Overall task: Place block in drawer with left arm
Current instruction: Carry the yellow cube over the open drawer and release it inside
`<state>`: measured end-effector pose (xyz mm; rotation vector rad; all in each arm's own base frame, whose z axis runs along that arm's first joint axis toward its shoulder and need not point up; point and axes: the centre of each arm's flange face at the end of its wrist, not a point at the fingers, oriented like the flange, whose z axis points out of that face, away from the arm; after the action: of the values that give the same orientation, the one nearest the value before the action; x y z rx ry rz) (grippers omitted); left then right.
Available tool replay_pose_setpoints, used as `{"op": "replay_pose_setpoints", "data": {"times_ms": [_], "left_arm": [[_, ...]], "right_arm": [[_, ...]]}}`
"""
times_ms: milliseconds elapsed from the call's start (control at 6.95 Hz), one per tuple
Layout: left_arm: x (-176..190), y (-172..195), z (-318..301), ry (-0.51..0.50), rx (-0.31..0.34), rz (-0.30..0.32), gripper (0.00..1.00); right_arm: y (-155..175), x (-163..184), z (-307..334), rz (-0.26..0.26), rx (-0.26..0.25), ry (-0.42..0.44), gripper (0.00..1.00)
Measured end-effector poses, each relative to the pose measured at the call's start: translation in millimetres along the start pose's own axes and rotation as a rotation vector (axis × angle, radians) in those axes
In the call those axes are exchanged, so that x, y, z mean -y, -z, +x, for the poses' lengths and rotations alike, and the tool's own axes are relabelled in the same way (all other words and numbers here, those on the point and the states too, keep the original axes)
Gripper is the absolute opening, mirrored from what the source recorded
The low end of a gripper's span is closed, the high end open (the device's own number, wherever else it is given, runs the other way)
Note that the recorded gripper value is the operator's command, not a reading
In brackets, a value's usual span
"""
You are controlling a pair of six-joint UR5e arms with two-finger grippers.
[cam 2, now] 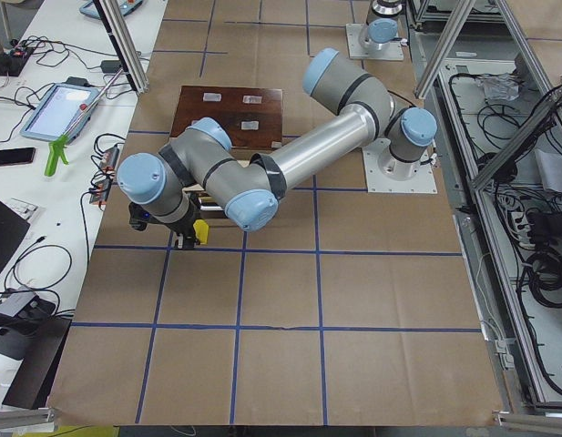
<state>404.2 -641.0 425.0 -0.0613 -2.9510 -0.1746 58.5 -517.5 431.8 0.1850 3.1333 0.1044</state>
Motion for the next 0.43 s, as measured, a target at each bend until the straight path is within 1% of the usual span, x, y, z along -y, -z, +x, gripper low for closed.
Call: {"op": "replay_pose_setpoints", "data": {"times_ms": [288,432], "left_arm": [[-30.0,-1.4,36.0,0.046,-0.011,-0.008,0.33],[-45.6,-7.7,56.4,0.079,0.001,0.005,0.33]], "right_arm": [[0.3,-0.1,0.0,0.001,0.0,0.0,1.0],[0.3,-0.1,0.0,0.001,0.0,0.0,1.0]]}}
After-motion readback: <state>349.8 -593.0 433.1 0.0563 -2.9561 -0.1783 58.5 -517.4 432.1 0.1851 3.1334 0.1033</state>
